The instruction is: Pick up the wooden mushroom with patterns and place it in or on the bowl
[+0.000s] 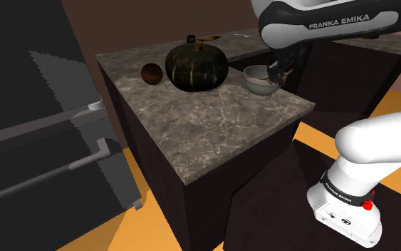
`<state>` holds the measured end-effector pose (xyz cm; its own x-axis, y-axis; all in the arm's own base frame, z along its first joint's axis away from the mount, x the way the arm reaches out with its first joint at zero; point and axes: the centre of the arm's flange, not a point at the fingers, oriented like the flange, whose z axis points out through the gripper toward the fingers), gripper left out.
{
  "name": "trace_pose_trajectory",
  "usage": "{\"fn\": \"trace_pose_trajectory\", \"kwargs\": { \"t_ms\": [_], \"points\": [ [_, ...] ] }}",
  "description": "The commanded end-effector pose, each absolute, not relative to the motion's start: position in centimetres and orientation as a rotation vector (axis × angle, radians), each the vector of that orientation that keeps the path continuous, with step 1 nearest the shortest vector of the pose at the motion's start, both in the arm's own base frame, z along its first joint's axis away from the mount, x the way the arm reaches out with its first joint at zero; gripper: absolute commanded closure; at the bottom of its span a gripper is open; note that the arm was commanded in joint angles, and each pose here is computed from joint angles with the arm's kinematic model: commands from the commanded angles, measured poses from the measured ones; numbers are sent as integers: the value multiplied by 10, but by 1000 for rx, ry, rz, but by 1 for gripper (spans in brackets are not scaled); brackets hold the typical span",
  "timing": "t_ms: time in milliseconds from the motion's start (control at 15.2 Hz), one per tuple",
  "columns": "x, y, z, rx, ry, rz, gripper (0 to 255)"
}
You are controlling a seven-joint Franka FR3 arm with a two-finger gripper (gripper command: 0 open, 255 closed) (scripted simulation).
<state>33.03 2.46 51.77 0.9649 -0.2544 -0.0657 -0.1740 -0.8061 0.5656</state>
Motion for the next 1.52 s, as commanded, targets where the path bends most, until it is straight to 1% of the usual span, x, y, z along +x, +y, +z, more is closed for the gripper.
{"fn": "trace_pose_trajectory", "kwargs": {
  "t_ms": [0,462,528,1122,1452],
  "points": [
    [329,21,510,2527,-303,-185,0],
    [329,21,510,2527,-303,-185,0],
    [329,21,510,2527,-303,-185,255],
    [329,21,510,2527,-303,-185,255],
    [329,21,537,2527,-303,-185,255]
  ]
}}
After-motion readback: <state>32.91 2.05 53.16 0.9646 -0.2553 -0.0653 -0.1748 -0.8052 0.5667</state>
